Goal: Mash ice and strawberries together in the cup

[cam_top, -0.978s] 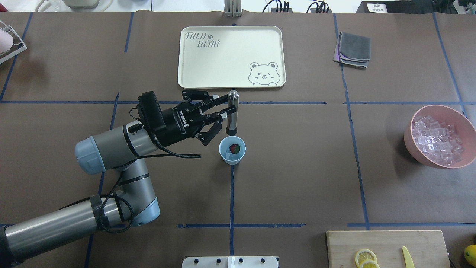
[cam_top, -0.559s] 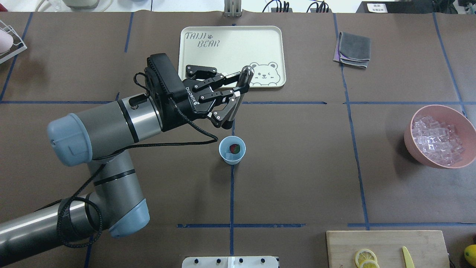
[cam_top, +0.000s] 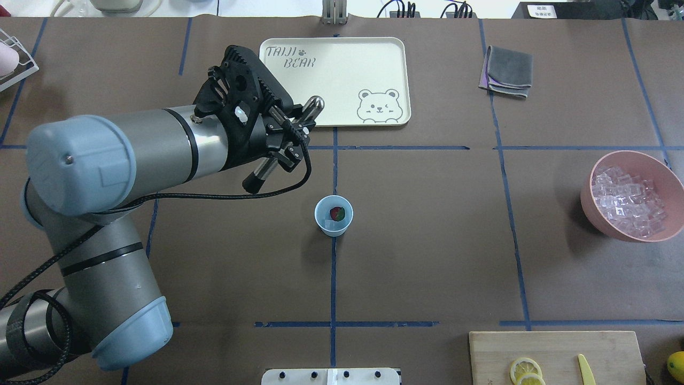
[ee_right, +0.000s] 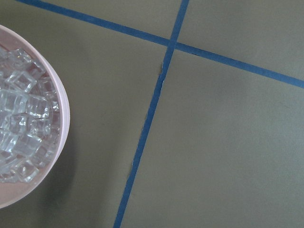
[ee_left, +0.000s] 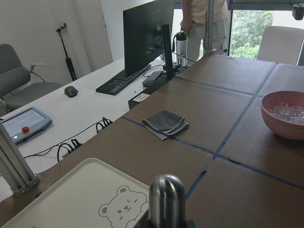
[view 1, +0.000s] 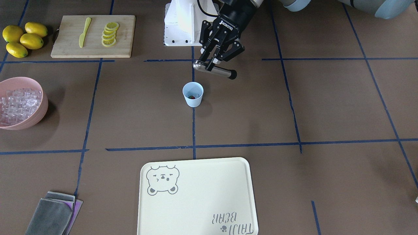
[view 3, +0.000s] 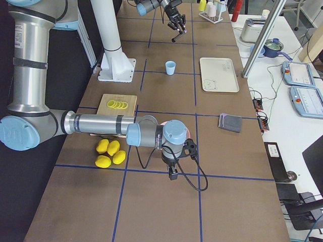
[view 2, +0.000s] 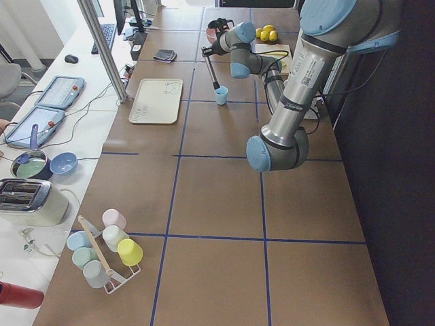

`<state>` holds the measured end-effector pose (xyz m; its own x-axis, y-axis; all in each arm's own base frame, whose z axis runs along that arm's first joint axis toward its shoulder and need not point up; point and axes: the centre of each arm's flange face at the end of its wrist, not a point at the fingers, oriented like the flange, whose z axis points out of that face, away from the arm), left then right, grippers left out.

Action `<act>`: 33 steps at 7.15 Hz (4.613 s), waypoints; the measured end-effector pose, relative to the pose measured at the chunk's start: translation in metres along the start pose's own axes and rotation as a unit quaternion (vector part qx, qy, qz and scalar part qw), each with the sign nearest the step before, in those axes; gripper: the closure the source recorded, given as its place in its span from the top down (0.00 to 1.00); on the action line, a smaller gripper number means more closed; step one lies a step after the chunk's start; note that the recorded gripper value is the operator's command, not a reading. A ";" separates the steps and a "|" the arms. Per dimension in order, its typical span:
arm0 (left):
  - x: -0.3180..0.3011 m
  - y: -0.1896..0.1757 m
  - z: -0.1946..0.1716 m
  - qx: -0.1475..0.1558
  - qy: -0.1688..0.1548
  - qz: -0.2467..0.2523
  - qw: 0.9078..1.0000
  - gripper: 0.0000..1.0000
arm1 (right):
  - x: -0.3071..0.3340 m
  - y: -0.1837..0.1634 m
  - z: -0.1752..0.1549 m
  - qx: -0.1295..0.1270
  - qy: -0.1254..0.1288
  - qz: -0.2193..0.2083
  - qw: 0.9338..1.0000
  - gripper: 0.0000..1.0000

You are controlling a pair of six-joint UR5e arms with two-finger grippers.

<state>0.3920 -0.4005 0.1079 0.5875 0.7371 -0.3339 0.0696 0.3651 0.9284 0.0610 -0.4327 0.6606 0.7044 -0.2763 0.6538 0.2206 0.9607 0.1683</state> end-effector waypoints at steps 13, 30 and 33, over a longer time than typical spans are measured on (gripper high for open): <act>-0.349 0.325 -0.115 -0.421 -0.171 -0.341 0.823 0.01 | -0.002 0.000 -0.002 0.002 0.001 -0.002 1.000 0.99; -0.397 0.497 -0.049 -0.370 -0.117 -0.364 0.846 1.00 | -0.001 0.002 -0.001 0.002 0.001 -0.002 1.000 0.99; -0.409 0.465 -0.081 -0.354 -0.045 -0.359 0.862 1.00 | -0.001 0.002 -0.001 0.006 0.002 -0.005 1.000 0.99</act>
<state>0.1193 -0.4862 0.6625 0.6611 0.1412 -0.7369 -0.0497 0.9882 0.1447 0.0612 -0.4308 0.6596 0.7047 -0.2850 0.6498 0.2192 0.9584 0.1827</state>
